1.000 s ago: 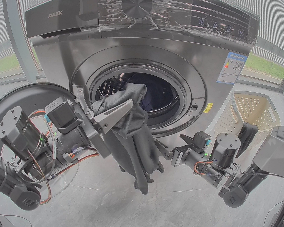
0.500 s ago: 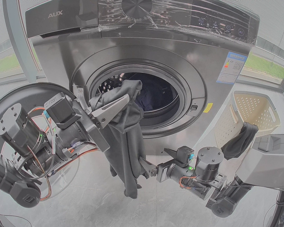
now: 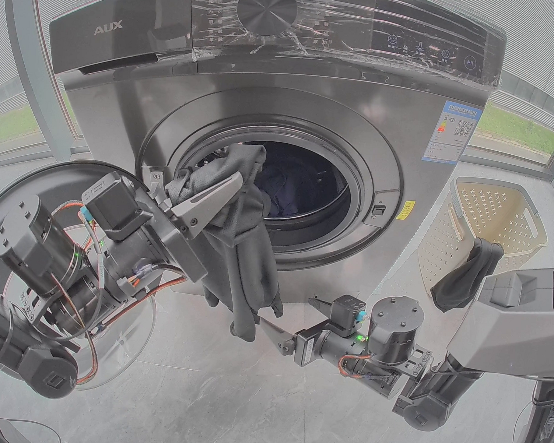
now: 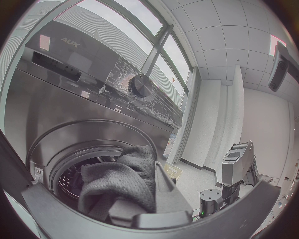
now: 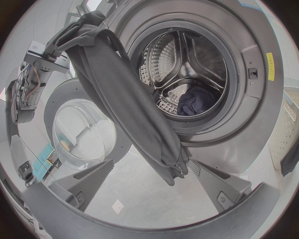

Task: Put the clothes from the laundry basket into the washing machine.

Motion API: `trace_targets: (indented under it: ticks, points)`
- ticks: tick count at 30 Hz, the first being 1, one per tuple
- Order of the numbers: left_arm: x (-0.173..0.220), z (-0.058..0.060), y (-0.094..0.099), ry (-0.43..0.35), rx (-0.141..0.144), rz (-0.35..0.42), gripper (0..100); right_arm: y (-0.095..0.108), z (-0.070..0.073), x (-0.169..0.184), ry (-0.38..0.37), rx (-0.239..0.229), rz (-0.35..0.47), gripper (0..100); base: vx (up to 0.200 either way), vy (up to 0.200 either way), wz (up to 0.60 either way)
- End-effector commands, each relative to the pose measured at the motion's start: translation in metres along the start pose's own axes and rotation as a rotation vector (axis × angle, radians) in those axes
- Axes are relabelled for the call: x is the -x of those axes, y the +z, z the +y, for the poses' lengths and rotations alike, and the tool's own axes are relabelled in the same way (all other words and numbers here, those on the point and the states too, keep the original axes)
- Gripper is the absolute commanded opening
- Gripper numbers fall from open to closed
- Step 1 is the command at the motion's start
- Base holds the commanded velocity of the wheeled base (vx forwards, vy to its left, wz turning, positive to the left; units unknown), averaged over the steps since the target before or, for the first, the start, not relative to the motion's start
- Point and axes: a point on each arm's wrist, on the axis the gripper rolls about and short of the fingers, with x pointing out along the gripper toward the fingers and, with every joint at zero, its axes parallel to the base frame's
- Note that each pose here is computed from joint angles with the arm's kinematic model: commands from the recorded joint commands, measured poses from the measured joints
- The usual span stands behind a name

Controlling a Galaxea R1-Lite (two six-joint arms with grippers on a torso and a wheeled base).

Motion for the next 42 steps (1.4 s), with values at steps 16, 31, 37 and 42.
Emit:
trace_targets:
  ticks: [16,31,37,42]
  points:
    - [0.0,0.0,0.005,-0.007,-0.006,-0.018,0,-0.006,-0.042,-0.019,-0.099,-0.003,-0.007,100,0.0,0.0,0.0]
    - [0.0,-0.001,0.005,-0.008,-0.004,-0.017,0,-0.03,-0.014,-0.058,-0.001,0.006,-0.032,100,0.0,0.0,0.0]
    - [0.001,-0.001,0.005,-0.007,-0.004,-0.016,0,-0.02,-0.019,-0.077,-0.004,0.01,-0.099,100,0.0,0.0,0.0]
    - [0.001,-0.001,0.004,-0.008,-0.004,-0.014,0,-0.018,-0.031,-0.079,-0.031,0.01,-0.108,100,0.0,0.0,0.0]
